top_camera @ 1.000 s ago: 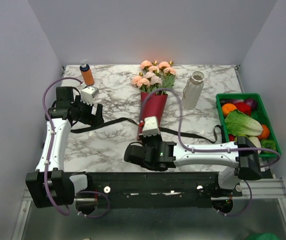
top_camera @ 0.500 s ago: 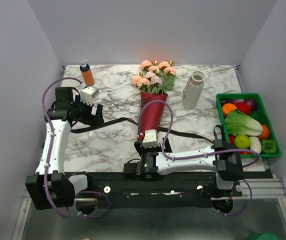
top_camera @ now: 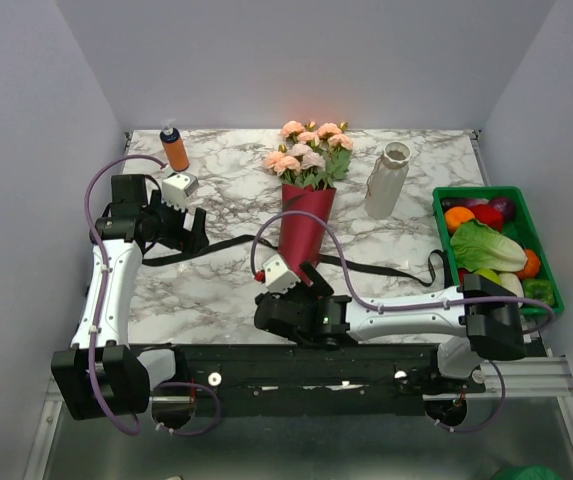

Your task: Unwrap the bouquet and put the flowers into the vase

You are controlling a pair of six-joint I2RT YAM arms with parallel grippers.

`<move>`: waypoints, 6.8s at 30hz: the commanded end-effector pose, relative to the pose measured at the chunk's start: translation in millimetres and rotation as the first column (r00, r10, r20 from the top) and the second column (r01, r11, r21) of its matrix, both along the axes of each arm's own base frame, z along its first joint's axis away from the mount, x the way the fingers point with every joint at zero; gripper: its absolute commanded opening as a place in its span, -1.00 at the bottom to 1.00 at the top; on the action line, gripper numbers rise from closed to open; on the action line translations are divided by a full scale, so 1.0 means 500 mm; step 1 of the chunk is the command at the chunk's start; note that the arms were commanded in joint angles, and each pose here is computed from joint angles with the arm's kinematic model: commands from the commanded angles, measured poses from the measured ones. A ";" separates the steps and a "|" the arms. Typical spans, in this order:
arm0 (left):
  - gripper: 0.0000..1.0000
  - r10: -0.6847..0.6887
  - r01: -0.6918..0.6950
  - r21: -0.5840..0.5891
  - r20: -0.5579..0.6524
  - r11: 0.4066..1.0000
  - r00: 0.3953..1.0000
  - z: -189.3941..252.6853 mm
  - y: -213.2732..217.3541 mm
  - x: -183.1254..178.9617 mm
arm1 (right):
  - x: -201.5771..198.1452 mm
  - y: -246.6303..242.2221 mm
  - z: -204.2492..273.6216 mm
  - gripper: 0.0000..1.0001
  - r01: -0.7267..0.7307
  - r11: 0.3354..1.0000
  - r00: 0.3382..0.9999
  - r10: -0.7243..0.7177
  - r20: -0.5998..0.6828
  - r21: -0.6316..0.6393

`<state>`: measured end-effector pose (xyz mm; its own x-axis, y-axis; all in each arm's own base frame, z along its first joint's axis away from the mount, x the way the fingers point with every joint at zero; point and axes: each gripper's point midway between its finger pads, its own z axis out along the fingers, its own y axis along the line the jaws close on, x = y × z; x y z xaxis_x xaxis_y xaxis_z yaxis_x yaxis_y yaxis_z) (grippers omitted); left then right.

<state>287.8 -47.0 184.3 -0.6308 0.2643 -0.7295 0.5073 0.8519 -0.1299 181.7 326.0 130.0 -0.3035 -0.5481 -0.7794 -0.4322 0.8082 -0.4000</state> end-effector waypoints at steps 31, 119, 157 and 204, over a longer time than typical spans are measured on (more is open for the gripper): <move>0.98 -0.025 0.025 0.009 0.033 1.000 0.999 0.009 -0.001 -0.002 | 0.191 0.035 0.011 1.00 0.135 0.978 0.977 -0.106 0.184 -0.156; 0.98 -0.053 0.043 0.059 0.179 0.997 0.982 0.183 -0.097 0.007 | 0.263 -0.214 0.135 -0.94 0.409 0.537 0.910 -0.182 -0.372 0.738; 0.98 0.342 -0.329 -0.098 0.365 0.939 0.866 0.378 0.073 0.031 | 0.195 0.282 0.353 1.00 -0.097 0.581 0.873 0.439 -0.212 0.808; 0.97 -0.395 0.423 0.051 -0.271 0.905 0.878 -0.127 -0.337 0.269 | 0.096 -0.196 0.330 1.00 0.061 0.520 0.960 0.204 -0.194 0.852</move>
